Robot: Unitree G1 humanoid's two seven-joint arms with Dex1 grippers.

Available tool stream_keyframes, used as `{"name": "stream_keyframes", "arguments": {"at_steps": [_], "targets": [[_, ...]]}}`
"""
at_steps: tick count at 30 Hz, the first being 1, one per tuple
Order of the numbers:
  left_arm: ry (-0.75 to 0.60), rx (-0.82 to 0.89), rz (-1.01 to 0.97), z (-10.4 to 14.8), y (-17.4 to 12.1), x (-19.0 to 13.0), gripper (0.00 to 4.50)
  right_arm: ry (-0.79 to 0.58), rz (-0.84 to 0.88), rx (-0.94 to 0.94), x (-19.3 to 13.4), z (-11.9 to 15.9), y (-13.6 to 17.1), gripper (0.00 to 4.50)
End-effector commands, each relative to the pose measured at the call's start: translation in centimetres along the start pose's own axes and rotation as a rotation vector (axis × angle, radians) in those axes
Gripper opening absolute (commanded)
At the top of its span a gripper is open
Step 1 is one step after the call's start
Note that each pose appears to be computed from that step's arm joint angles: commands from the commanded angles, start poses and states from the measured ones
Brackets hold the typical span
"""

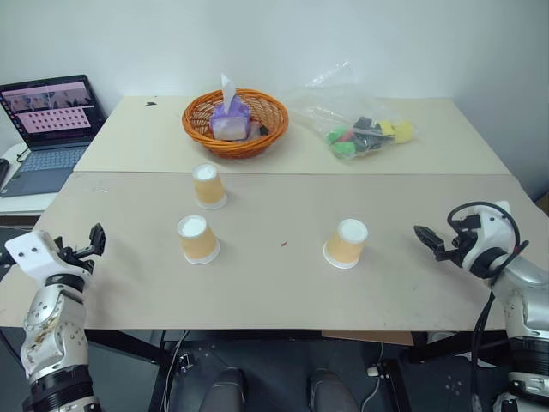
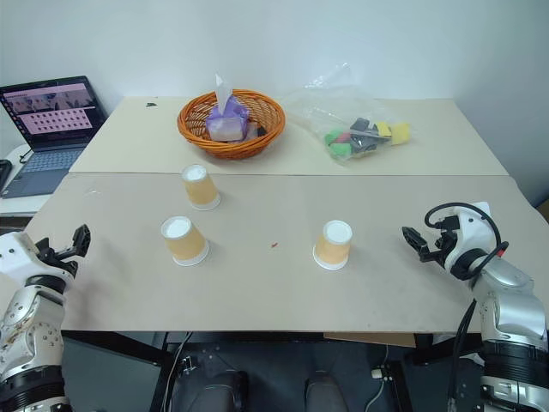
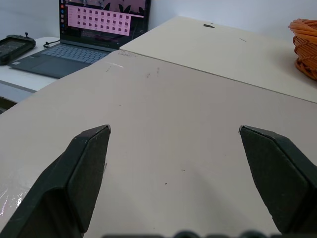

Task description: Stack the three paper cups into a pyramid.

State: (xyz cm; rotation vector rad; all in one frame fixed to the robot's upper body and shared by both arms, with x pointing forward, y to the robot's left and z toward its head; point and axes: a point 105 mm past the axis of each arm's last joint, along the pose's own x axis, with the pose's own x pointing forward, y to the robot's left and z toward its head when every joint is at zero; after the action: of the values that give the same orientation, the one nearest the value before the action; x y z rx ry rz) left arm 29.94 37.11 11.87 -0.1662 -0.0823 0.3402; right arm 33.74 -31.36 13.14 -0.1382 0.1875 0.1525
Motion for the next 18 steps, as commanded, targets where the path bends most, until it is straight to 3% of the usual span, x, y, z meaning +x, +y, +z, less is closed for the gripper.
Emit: {"name": "stream_keyframes", "arguments": {"at_steps": [1,4,9,13,18], "targets": [[-0.09,0.025,-0.141,2.9,-2.3,0.5,4.44,-0.193,0.025,-0.002,-0.8,5.7,-0.2,4.5],[-0.116,0.057,-0.51,5.1,-8.2,-0.8,4.44,-0.425,0.368,-0.021,-3.1,13.8,5.5,4.5],[-0.029,0.084,-0.829,5.2,-13.0,-4.1,4.44,-0.505,0.832,-0.073,-7.3,17.3,13.5,4.5],[0.055,0.126,-0.979,4.8,-14.4,-6.0,4.44,-0.449,1.09,-0.182,-9.4,16.9,17.6,4.5],[0.107,0.187,-1.014,4.2,-14.0,-6.3,4.44,-0.301,1.164,-0.296,-8.3,14.1,19.7,4.5]]}}
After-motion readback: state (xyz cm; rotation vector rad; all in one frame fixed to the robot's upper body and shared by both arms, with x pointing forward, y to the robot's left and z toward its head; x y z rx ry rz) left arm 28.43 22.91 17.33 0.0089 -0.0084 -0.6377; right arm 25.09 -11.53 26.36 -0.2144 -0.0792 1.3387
